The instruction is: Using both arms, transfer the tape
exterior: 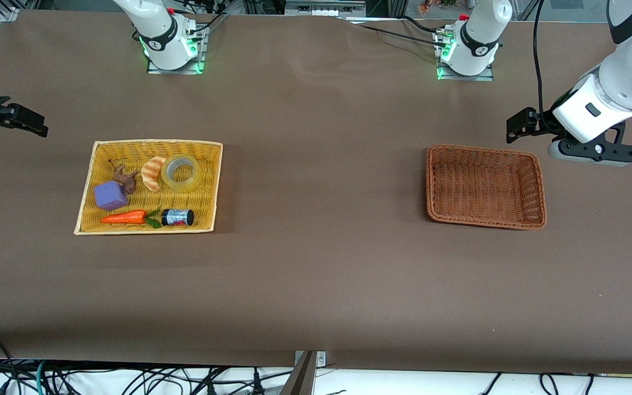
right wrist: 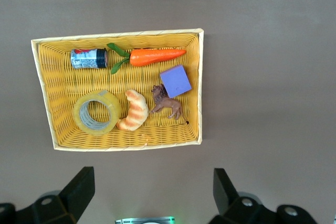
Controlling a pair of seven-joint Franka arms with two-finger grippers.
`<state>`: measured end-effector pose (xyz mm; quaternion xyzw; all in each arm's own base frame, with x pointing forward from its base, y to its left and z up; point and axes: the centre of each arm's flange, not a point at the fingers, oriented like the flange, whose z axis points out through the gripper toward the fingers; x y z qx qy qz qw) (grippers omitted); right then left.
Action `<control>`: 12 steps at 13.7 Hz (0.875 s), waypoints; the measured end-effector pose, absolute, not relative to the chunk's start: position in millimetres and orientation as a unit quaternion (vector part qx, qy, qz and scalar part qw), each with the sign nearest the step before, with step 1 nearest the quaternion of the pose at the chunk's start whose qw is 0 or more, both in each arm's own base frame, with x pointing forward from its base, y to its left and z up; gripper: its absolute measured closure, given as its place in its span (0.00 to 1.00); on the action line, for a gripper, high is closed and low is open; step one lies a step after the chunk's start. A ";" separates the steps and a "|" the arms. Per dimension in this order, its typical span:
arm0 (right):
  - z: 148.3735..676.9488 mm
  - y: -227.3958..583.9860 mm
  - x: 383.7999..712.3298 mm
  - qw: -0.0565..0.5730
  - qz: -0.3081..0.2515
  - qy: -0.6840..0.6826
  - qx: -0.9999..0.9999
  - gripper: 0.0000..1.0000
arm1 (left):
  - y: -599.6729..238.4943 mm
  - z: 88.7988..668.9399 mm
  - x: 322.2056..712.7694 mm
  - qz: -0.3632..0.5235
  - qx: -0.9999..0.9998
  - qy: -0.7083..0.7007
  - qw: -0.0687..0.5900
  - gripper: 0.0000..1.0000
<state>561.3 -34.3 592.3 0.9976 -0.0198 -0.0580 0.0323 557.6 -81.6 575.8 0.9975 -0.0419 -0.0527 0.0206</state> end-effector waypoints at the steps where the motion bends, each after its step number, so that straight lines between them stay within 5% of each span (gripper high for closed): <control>1: 592.1 -34.3 561.4 0.032 -0.058 -0.020 0.998 0.00 | -81.6 575.8 557.6 -0.053 0.998 -0.042 0.021 0.00; 12: 592.8 -34.3 561.5 0.032 -0.057 -0.020 0.998 0.00 | -81.5 575.0 555.9 -0.059 0.997 -0.042 0.020 0.00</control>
